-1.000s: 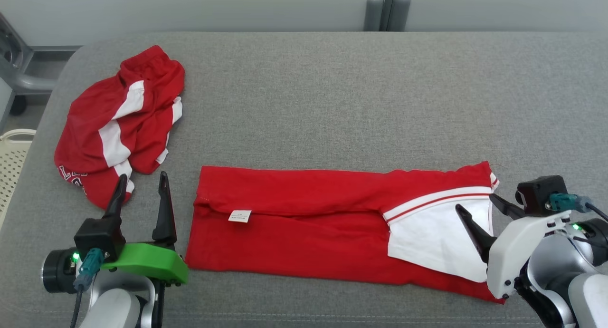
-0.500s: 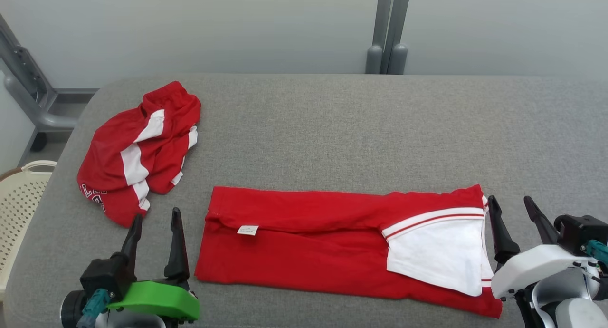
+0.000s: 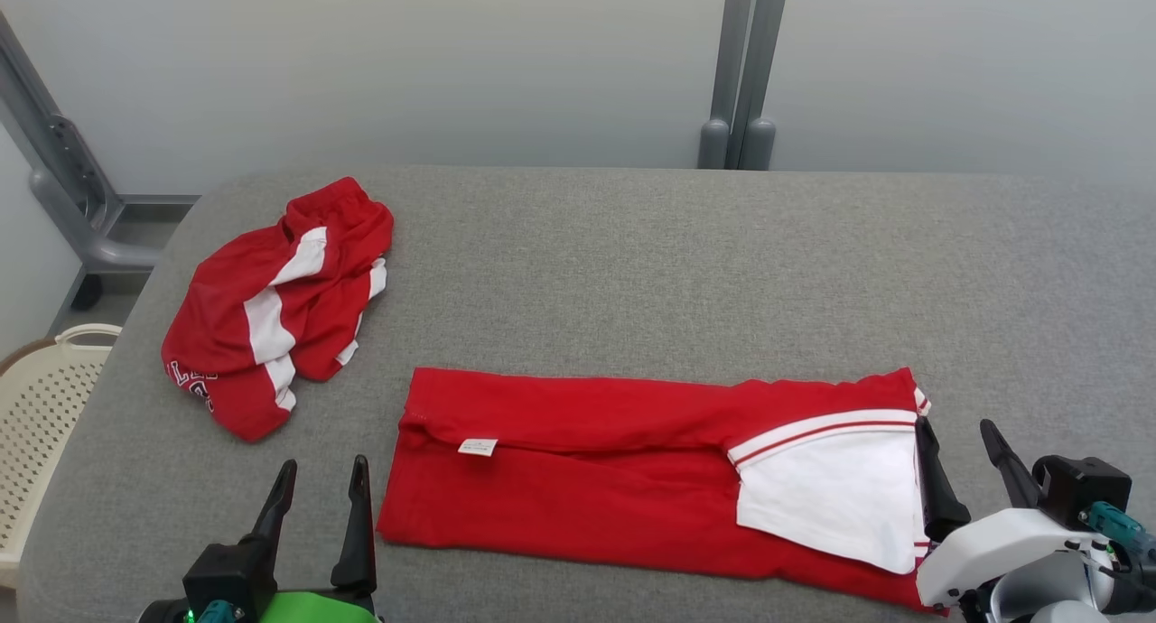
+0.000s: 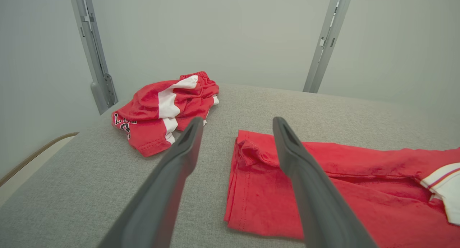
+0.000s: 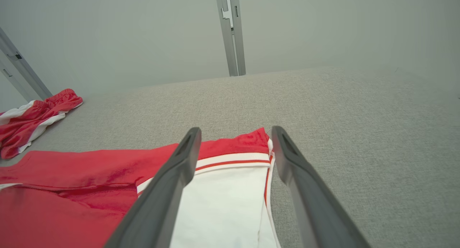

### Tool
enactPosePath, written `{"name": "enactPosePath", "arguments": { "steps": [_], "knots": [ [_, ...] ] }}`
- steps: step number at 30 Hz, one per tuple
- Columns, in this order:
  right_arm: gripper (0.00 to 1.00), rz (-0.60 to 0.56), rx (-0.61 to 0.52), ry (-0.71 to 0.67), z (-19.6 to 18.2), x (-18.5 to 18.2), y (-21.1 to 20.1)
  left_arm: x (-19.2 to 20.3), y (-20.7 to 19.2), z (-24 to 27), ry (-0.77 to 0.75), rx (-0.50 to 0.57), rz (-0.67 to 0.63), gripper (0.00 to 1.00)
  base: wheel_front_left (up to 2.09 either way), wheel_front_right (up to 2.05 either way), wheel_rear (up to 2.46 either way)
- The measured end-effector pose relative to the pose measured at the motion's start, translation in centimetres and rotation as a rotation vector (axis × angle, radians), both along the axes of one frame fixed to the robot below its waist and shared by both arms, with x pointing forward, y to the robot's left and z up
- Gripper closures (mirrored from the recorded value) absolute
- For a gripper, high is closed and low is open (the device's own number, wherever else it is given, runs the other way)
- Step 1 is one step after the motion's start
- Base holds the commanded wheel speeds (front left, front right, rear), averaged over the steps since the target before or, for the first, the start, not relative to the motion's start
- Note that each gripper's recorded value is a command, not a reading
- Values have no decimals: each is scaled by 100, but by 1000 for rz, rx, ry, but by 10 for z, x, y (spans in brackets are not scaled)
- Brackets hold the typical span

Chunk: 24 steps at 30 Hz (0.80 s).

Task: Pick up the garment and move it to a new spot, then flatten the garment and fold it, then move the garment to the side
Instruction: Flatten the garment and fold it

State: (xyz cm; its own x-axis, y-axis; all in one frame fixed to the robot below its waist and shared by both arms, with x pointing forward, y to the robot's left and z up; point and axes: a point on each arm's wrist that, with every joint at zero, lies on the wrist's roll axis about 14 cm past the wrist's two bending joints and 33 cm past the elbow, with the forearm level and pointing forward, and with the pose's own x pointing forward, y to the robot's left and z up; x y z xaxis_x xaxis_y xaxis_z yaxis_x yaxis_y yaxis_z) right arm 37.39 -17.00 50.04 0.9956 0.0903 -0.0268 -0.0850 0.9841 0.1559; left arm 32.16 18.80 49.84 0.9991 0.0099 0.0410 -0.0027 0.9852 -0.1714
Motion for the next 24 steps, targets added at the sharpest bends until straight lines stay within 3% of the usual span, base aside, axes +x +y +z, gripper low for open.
{"name": "enactPosePath", "arguments": {
  "steps": [17,24],
  "knots": [
    [0,28,18,49,-12,5,10,4,-3,-10,29,18,-5,0,0,0,0],
    [0,4,-22,200,-26,9,-4,6,-4,-10,30,28,-15,0,0,0,0]
  ]
}}
